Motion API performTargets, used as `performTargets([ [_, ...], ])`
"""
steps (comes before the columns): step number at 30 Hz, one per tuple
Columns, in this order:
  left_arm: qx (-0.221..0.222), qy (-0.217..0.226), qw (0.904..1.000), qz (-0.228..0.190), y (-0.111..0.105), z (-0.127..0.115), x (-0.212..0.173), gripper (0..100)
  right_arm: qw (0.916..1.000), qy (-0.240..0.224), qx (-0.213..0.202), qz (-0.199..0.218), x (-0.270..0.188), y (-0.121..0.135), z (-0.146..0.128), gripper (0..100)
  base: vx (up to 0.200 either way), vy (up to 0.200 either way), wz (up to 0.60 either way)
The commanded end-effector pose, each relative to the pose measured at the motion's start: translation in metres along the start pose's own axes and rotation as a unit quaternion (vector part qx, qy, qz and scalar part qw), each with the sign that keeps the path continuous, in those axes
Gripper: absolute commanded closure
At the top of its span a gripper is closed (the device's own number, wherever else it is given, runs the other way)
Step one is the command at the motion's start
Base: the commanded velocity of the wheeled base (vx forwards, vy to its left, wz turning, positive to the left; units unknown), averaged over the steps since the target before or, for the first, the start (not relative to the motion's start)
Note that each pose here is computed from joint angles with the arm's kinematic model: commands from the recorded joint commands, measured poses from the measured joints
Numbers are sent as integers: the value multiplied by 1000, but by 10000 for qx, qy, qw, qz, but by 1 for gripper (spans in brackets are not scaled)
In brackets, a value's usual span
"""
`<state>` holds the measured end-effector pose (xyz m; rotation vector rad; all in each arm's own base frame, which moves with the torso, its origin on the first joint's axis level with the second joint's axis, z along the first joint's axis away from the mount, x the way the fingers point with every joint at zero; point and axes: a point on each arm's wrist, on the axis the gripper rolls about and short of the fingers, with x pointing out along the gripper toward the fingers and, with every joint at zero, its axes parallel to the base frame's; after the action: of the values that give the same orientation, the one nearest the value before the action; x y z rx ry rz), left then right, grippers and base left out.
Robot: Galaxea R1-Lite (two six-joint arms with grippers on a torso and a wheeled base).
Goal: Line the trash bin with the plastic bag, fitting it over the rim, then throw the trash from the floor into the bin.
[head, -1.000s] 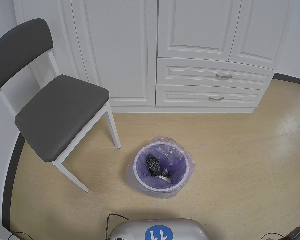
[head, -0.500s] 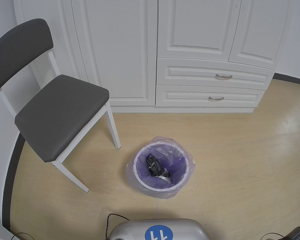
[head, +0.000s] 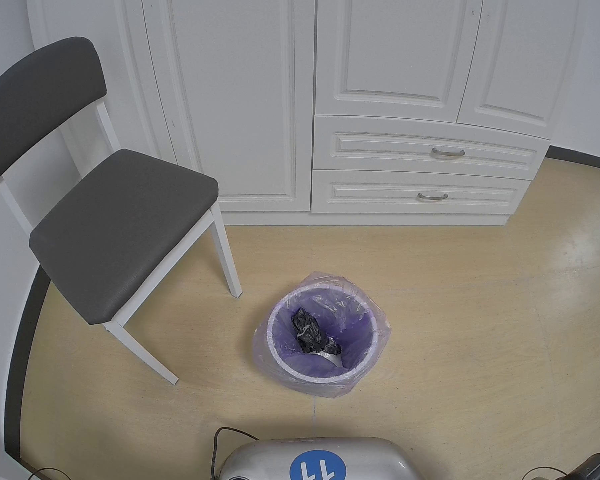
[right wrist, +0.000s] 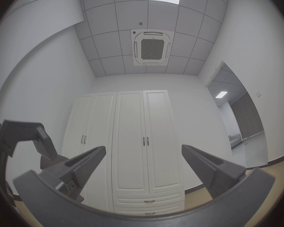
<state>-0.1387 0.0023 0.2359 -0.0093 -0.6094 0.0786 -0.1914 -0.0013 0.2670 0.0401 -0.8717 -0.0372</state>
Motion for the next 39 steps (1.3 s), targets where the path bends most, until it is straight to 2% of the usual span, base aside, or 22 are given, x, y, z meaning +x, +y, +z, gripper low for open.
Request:
performTargets([
  [1, 73, 389, 9992, 3, -3, -87, 24, 0, 9994, 154, -294, -2, 17, -1, -70, 0, 0, 0, 0],
  [2, 72, 573, 9983, 8, -4, -105, 25, 0, 9993, 193, -311, 7, 18, -1, -78, 0, 0, 0, 0],
  [5, 92, 809, 9967, 3, -4, -120, 24, 0, 9991, 307, -309, 8, 18, -1, -85, 0, 0, 0, 0],
  [8, 138, 1212, 9925, -14, -4, -144, 22, 0, 9979, 575, -307, 2, 18, -1, -103, 0, 0, 0, 0],
  [14, 178, 1801, 9835, -25, -4, -175, 15, 0, 9983, 483, -317, 10, 13, -2, -143, 0, 0, 0, 0],
  [19, 196, 2086, 9778, -22, -4, -181, 13, 0, 9972, 667, -341, 13, 8, -3, -162, 0, 0, 0, 0],
  [20, 220, 2384, 9709, -27, -4, -187, 10, 0, 9962, 797, -347, 14, 6, -3, -170, 0, 0, 0, 0],
  [23, 237, 2650, 9639, -15, -4, -192, 7, 0, 9949, 957, -331, 29, 4, -3, -176, 0, 0, 0, 0],
  [31, 240, 2694, 9627, -48, -4, -192, 6, 0, 9884, 1457, -336, 281, -6, -3, -204, 0, 0, 0, 0],
  [34, 240, 2746, 9612, -64, -4, -193, 6, 0, 9876, 1511, -316, 292, -6, -3, -205, 0, 0, 0, 0],
  [39, 22, 2859, 9582, -126, -4, -195, 5, 0, 9802, 1934, -307, 276, -9, -3, -213, 0, 0, 0, 0],
])
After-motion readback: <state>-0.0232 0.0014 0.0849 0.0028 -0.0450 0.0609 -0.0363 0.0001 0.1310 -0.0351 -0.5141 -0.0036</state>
